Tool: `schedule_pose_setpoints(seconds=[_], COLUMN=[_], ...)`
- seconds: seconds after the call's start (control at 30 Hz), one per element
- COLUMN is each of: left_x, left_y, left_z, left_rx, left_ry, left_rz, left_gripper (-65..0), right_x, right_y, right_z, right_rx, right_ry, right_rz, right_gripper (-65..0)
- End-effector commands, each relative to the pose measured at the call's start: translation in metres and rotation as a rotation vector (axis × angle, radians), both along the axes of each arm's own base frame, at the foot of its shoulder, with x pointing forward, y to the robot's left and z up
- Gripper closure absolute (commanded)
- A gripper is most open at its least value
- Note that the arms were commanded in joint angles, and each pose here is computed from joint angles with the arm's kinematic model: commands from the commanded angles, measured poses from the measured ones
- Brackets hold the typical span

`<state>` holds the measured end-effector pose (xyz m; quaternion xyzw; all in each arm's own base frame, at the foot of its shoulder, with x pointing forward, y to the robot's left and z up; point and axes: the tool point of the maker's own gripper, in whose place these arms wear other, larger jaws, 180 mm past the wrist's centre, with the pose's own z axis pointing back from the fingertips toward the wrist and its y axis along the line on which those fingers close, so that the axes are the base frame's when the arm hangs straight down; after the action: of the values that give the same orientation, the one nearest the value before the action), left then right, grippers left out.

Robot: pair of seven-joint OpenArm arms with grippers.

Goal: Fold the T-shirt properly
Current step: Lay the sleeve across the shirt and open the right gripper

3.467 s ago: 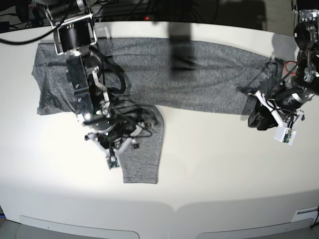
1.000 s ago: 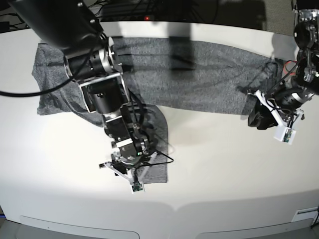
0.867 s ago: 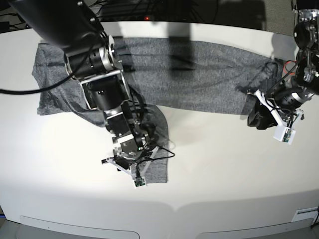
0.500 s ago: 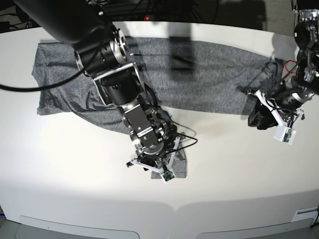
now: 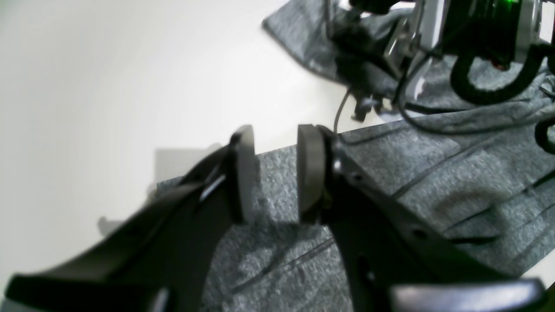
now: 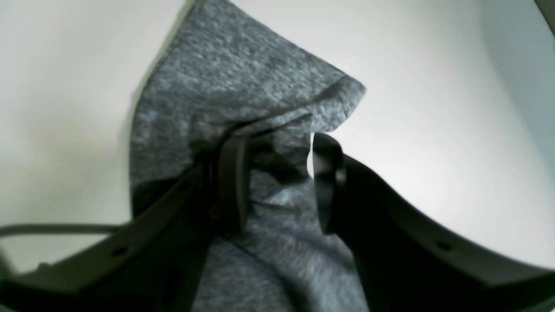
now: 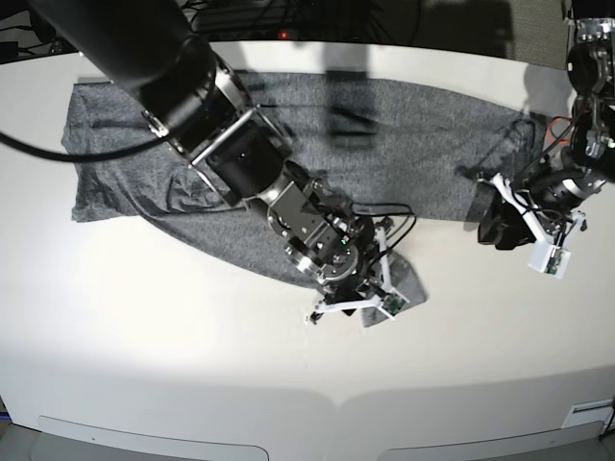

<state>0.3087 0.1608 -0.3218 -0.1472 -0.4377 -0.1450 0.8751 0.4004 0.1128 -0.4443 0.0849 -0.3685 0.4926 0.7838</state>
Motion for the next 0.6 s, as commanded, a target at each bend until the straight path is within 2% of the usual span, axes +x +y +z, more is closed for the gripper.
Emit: schedule_pose_setpoints(seconds=[0.0,0.23,0.5,0.57], left_x=[0.007,0.007,0.007,0.007], left_y=[0.002,0.001,0.001,0.001], left_z=[0.014,0.014,0.015,0.015], left_rx=[-0.002,-0.003,-0.004,-0.003], left_ry=[-0.049,-0.05,-0.052,-0.052], left_rz=[-0.005,-0.006,-0.005,-0.005], left_gripper=[-16.8,-16.8,-16.8,-16.8], right_x=[-0.01,-0.044,-0.042,-0.032], right_y=[0.008,0.028,0.039,0.041], right_z=[-0.001,0.0,0.012,0.019], right_rx=[-0.013,0.054,0.123,0.141], right_ry=[0.048,0.149,0.116,0.077], right_rz=[0.064,0.256,0.276,0.242], right_gripper=[-24.6,-24.6,-24.7,-24.7])
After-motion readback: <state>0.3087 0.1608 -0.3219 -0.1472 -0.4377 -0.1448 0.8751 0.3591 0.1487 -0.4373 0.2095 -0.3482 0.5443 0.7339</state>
